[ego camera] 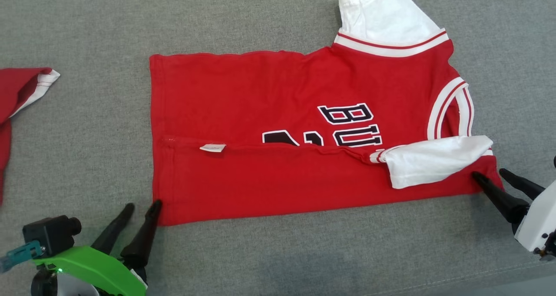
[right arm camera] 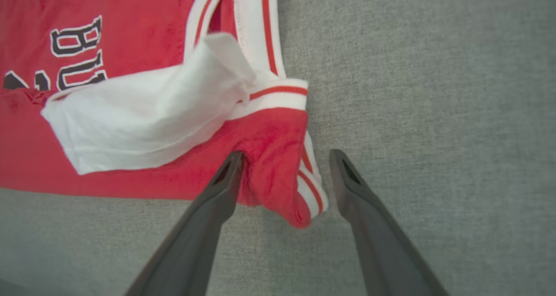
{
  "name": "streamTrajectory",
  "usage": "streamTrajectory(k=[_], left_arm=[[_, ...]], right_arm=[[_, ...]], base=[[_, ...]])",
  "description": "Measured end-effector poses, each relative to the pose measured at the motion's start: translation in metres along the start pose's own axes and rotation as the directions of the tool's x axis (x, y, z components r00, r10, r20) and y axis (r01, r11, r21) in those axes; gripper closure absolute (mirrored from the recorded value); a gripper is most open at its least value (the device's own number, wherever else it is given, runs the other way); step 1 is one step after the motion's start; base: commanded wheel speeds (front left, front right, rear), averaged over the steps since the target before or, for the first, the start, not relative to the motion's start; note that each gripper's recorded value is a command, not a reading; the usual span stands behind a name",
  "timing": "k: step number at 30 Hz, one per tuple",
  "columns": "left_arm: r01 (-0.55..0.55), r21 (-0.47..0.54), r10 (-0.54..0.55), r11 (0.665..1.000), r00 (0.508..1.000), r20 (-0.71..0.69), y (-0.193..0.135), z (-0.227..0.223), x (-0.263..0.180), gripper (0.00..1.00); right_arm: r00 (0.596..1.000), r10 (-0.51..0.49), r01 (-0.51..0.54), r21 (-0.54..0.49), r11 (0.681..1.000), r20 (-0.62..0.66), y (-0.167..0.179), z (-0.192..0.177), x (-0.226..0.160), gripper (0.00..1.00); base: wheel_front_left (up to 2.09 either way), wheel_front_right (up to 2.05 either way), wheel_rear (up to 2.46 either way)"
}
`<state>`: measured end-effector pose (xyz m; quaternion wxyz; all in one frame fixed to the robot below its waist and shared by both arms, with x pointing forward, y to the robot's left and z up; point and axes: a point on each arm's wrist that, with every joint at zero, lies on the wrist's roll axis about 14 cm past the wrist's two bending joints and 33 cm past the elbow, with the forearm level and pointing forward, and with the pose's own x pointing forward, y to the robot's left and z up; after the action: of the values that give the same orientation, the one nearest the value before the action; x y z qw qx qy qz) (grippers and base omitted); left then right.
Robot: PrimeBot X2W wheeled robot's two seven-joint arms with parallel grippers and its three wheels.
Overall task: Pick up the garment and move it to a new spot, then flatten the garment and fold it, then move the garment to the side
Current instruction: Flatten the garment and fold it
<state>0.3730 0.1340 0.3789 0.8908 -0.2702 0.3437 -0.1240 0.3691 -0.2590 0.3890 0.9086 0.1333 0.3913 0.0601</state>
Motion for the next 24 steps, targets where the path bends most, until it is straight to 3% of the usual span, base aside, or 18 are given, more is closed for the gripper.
streamTrajectory(k=[6,9,13,20,24], left_arm=[[-0.089,0.167,0.045,0.982,0.966,0.255,0.0,0.046,-0.013,0.0],[-0.095,0.183,0.022,0.978,0.93,0.366,-0.012,0.065,-0.02,0.0],[-0.112,0.231,-0.008,0.967,0.886,0.463,-0.024,0.082,-0.029,0.0],[-0.191,0.311,-0.012,0.931,0.836,0.549,-0.025,0.092,-0.035,0.0],[-0.216,0.33,-0.028,0.919,0.8,0.599,-0.03,0.1,-0.041,0.0]], right_arm=[[0.982,-0.014,0.031,-0.086,0.996,0.188,0.0,0.033,-0.024,0.0],[0.95,0.0,0.05,-0.15,0.987,0.314,0.007,0.056,-0.039,0.0],[0.874,0.031,0.089,-0.224,0.971,0.486,0.022,0.083,-0.057,0.0],[0.704,0.071,0.14,-0.236,0.962,0.707,0.043,0.101,-0.074,0.0],[0.668,0.074,0.153,-0.234,0.96,0.74,0.05,0.092,-0.07,0.0]], base=[[0.0,0.0,0.0],[0.0,0.0,0.0],[0.0,0.0,0.0],[0.0,0.0,0.0],[0.0,0.0,0.0]])
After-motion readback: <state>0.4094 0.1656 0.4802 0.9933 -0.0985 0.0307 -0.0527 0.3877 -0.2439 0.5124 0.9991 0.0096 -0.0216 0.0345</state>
